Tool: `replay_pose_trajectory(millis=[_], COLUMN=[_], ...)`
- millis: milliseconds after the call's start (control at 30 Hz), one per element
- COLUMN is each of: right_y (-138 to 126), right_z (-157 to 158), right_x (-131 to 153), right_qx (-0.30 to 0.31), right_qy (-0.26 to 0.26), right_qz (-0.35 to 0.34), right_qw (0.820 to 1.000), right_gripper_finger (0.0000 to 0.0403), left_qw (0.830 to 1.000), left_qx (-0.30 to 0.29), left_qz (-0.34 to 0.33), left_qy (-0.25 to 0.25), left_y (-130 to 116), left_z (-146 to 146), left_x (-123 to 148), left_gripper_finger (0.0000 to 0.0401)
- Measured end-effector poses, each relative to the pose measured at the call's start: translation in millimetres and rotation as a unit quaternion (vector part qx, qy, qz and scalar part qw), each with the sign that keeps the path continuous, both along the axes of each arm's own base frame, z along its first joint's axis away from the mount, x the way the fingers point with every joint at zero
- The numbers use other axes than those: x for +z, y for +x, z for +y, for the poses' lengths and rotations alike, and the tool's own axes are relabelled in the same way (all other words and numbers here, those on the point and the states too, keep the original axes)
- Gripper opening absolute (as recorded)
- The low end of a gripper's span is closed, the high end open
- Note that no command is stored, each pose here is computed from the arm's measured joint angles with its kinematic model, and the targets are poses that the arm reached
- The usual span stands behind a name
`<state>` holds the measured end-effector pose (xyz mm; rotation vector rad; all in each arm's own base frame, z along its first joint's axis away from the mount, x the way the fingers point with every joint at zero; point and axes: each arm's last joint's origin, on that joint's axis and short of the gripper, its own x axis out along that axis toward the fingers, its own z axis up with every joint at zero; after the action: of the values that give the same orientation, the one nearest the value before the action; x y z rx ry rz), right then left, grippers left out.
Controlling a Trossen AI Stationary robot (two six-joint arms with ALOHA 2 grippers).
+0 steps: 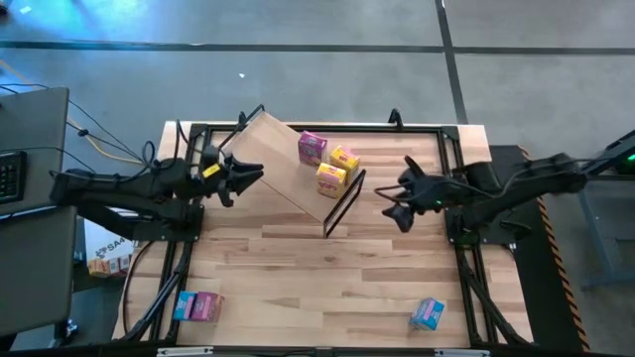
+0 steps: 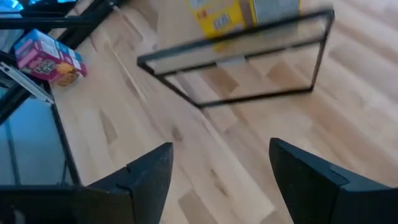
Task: Stack cereal on shelf
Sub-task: Put the purple cereal box on the shelf aligned with the other purple cereal box
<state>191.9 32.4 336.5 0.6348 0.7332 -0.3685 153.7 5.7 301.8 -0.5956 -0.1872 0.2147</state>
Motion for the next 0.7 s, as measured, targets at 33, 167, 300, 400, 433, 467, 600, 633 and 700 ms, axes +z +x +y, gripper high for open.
replay_pose_trajectory(millis=[33, 167, 300, 400, 433, 467, 600, 633, 700], right_y=[-4.4, -11.3, -7.6, -2.4, -0.6, 0.9, 3.9, 4.0, 3.7], right_z=[1.5, 5.5, 6.5, 7.9, 8.4, 8.8, 9.6, 9.6, 9.5], right_x=[-2.8, -6.6, -3.4, -0.6, -0.6, -0.8, -2.1, -2.5, -2.5], right_qx=[-0.003, -0.009, -0.002, 0.009, 0.014, 0.018, 0.024, 0.024, 0.028], right_qy=[0.008, 0.022, 0.016, 0.007, 0.004, 0.001, -0.005, -0.006, -0.01], right_qz=[0.0, 0.009, 0.011, 0.008, 0.01, 0.013, 0.02, 0.022, 0.023], right_qw=[1.0, 1.0, 1.0, 1.0, 1.0, 1.0, 1.0, 0.999, 0.999], right_gripper_finger=[0.0256, 0.0256, 0.0256, 0.0256, 0.0256, 0.0256, 0.0256, 0.0256, 0.0256], left_qw=[1.0, 1.0, 1.0, 1.0, 0.999, 0.999, 0.985, 0.978, 0.959], left_qx=[0.005, 0.016, 0.012, -0.006, -0.022, -0.042, -0.129, -0.146, -0.174], left_qz=[0.003, 0.013, 0.015, 0.019, 0.021, 0.026, 0.104, 0.136, 0.213], left_qy=[-0.001, -0.004, -0.004, -0.009, -0.014, -0.023, -0.047, -0.053, -0.066], left_y=[0.9, 4.4, 5.3, 5.9, 6.2, 7.5, 14.1, 15.2, 17.0], left_z=[-1.7, -5.6, -7.3, -11.0, -13.7, -17.5, -41.0, -48.2, -63.8], left_x=[-0.7, -3.5, -4.1, -5.0, -4.1, -2.0, 15.8, 21.6, 32.9], left_gripper_finger=[0.0147, 0.0147, 0.0147, 0.0147, 0.0147, 0.0147, 0.0145, 0.0144, 0.0143])
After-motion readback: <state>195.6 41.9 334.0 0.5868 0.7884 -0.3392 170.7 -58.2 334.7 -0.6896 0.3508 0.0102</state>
